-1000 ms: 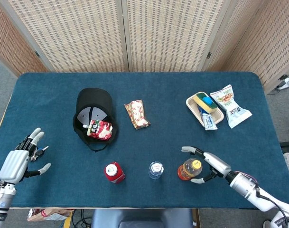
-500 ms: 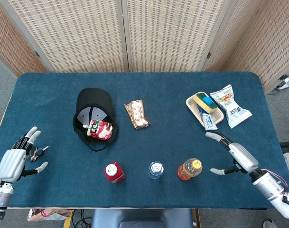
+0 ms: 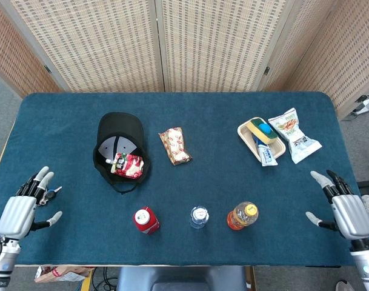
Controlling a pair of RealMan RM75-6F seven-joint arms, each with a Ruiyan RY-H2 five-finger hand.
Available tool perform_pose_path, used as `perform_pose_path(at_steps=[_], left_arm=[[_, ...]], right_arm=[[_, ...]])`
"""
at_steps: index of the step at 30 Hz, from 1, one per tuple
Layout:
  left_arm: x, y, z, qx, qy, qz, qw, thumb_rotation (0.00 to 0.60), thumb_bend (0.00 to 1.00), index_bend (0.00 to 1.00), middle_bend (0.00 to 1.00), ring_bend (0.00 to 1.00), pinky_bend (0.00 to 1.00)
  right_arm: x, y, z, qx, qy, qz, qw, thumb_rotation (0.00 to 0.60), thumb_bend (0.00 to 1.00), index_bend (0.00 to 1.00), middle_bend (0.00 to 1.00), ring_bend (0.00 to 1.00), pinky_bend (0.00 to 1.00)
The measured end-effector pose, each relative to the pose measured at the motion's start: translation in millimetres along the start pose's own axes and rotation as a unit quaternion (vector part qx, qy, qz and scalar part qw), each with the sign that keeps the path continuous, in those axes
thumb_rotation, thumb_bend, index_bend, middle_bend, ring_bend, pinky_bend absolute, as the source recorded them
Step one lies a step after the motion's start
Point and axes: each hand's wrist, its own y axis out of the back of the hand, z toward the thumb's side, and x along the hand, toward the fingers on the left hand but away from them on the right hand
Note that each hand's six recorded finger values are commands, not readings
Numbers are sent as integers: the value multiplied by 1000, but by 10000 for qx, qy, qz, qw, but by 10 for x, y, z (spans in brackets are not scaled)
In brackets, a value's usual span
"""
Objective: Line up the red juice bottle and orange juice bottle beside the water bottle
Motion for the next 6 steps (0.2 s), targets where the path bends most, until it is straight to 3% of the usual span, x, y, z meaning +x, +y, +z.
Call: perform_pose_path(at_steps=[6], left_arm=[[-80, -7, 47, 85, -45, 57, 9999, 600, 185, 0, 0, 34, 128]], right_arm=[[148, 4, -71, -29, -229, -93, 9997, 600, 205, 114, 178, 18, 118]])
